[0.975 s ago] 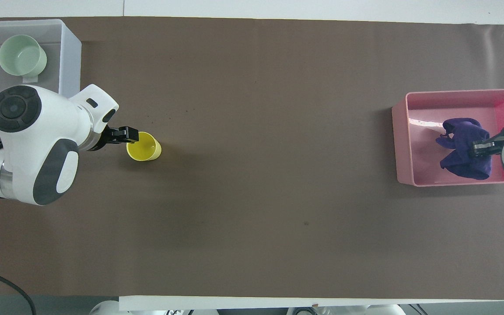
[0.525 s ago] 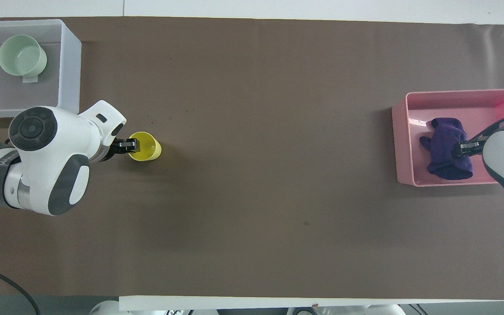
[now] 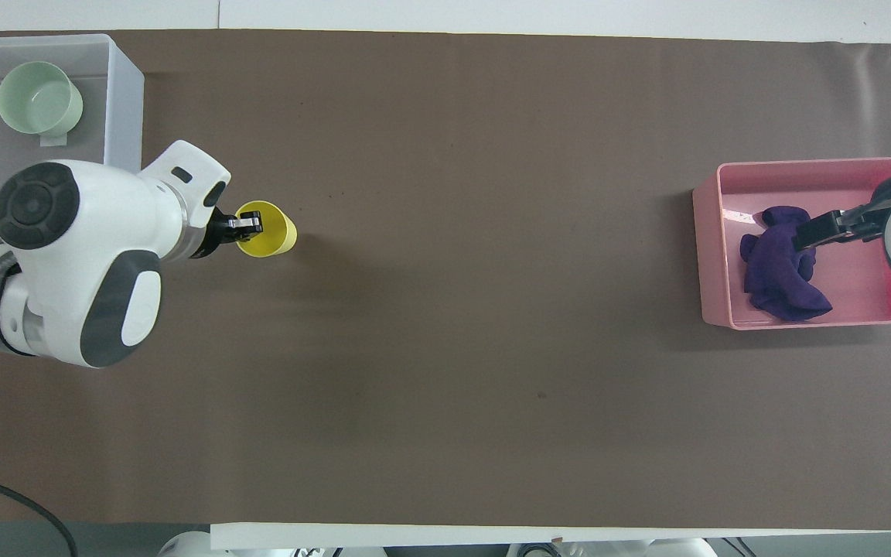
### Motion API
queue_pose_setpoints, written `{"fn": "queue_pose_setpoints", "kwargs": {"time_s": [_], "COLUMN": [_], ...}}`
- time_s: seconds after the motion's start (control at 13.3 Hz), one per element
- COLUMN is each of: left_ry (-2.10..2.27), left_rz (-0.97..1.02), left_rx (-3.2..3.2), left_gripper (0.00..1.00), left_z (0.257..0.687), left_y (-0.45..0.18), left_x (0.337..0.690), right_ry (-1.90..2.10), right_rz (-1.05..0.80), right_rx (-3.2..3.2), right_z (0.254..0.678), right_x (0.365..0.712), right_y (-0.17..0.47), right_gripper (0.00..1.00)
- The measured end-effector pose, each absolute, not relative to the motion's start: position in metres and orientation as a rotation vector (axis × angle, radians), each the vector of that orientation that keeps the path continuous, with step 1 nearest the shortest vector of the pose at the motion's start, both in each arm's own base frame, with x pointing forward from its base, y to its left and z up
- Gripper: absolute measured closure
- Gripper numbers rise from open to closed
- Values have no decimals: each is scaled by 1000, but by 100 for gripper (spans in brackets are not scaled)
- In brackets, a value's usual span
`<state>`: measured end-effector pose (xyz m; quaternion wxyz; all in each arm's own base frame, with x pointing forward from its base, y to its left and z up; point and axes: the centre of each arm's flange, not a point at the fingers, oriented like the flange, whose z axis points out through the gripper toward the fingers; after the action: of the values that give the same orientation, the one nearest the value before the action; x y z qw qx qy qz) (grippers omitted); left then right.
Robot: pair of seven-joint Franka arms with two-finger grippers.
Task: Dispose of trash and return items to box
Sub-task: 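Place the yellow cup into the green bowl in the white bin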
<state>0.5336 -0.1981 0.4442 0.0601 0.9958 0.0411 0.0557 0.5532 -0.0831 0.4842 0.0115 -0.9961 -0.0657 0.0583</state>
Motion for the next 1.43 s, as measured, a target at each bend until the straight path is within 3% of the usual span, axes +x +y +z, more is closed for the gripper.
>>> {"fn": "queue_pose_setpoints", "kwargs": {"time_s": [0.22,0.38,0.6,0.75,1.2,1.43], "left_ry": [296,464,640,729,763,764], "left_rz": [179,246,238,207,323,342], "left_rx": [3002,3011,3039,3037,3029,3029], "left_gripper": [97,97,97,97,97,97], "left_z": [546,557,506,454,371,359], "left_y": [-138,-64,62,111,133,134], "left_x": [592,632,674,689,718,721], "right_ry": [-146,-119,-73,-61,-71,-89], "right_rz": [185,190,238,250,309,334], "right_rx": [-3075,-3079,-3080,-3080,-3075,-3071], "right_z": [526,544,570,584,627,628], "right_x": [549,543,536,532,510,498], "right_y": [-52,-37,-21,-19,-19,-20], "right_gripper": [1,0,0,0,0,0]}}
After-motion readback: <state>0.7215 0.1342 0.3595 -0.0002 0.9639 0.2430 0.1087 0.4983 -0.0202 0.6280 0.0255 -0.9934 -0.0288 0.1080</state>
